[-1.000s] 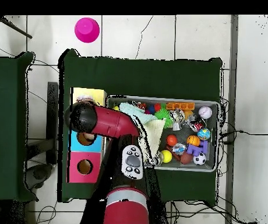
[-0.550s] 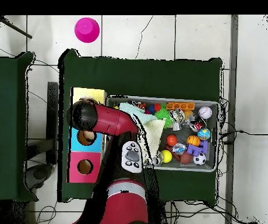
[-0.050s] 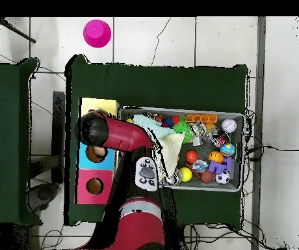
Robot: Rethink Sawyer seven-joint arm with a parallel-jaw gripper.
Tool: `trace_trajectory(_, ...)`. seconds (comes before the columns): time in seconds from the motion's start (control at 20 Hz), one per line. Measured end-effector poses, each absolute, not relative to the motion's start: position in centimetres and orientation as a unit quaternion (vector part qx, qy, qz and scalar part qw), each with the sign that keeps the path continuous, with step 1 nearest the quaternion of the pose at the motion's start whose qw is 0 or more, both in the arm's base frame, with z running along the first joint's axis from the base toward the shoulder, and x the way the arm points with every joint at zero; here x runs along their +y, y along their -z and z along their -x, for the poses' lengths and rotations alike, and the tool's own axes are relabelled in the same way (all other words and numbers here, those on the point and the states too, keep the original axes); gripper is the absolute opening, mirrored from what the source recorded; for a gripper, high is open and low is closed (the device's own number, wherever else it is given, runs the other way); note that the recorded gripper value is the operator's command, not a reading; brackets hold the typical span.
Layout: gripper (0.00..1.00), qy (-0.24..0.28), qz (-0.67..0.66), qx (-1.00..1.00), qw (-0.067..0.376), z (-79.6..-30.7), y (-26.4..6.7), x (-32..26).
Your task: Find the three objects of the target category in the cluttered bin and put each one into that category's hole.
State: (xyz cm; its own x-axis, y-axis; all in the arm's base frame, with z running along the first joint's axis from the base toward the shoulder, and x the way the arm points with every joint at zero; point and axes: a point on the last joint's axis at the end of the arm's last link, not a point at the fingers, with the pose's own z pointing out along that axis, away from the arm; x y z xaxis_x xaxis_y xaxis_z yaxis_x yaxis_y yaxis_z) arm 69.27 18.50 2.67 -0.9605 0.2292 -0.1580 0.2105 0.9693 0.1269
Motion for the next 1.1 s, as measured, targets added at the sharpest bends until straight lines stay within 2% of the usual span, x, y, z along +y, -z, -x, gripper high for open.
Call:
trace_trajectory(0.15, 0.00, -0.056, -0.110, 0.989, 0.076, -69.2, -3.5, 18.4)
trace_trajectory(0.35, 0.00, -0.063, -0.106, 0.992, 0.030, -68.7, -6.6, 18.2)
trace_trajectory(0.5, 0.00, -0.070, -0.099, 0.993, -0.010, -68.7, -10.2, 18.3)
trace_trajectory(0.65, 0.00, -0.081, -0.090, 0.990, -0.069, -68.5, -15.3, 18.3)
trace_trajectory(0.85, 0.00, -0.088, -0.079, 0.987, -0.112, -68.4, -19.6, 18.5)
trace_trajectory(1.1, 0.00, -0.089, -0.071, 0.986, -0.122, -68.9, -23.4, 18.6)
